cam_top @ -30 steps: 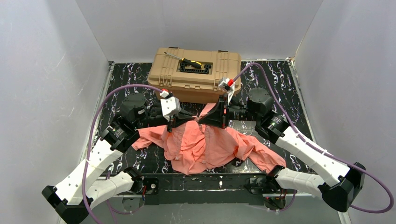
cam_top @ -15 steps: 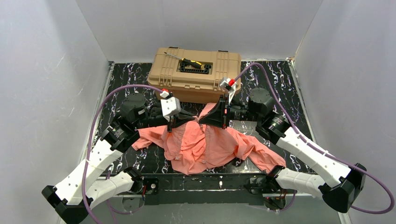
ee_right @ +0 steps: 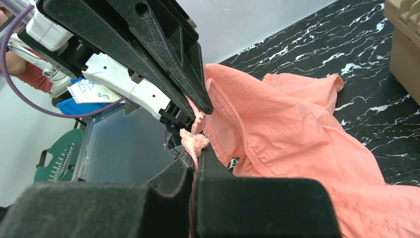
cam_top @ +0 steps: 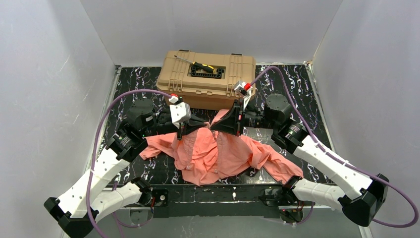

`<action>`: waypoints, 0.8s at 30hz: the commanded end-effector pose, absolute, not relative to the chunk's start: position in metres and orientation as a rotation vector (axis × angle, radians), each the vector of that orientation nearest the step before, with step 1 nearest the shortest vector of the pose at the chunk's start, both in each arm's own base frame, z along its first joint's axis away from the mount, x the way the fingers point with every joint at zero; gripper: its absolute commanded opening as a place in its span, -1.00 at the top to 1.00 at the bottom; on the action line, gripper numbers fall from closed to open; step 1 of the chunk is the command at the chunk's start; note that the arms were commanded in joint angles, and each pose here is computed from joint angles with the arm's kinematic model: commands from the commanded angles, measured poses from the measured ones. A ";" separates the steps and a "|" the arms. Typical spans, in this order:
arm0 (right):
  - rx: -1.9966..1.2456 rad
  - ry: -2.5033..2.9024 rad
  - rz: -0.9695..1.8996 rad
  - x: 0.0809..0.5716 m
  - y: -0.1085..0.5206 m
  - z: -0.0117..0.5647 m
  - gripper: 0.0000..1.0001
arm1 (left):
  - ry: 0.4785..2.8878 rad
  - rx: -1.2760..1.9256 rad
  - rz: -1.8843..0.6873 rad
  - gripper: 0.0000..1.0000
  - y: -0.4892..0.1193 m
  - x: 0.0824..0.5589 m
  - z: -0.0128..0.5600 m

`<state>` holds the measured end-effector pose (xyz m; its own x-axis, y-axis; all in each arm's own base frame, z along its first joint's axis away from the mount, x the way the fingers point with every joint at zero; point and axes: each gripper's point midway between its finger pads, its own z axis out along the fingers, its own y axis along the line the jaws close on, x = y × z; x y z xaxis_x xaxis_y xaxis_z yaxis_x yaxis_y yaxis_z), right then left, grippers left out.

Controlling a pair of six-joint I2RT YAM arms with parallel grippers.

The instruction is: Zip up the jacket

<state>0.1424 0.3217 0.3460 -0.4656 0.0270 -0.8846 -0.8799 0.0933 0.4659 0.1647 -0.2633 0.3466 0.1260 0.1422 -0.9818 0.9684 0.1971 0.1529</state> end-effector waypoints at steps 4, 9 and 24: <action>-0.813 1.403 1.456 0.145 0.317 0.383 0.97 | 1.253 1.215 -0.897 1.00 -0.263 0.159 0.362; -0.753 1.356 1.466 0.145 0.312 0.389 0.97 | 1.260 1.217 -0.894 1.00 -0.263 0.159 0.363; -0.757 1.381 1.437 0.138 0.302 0.376 0.97 | 1.259 1.221 -0.886 1.00 -0.264 0.158 0.364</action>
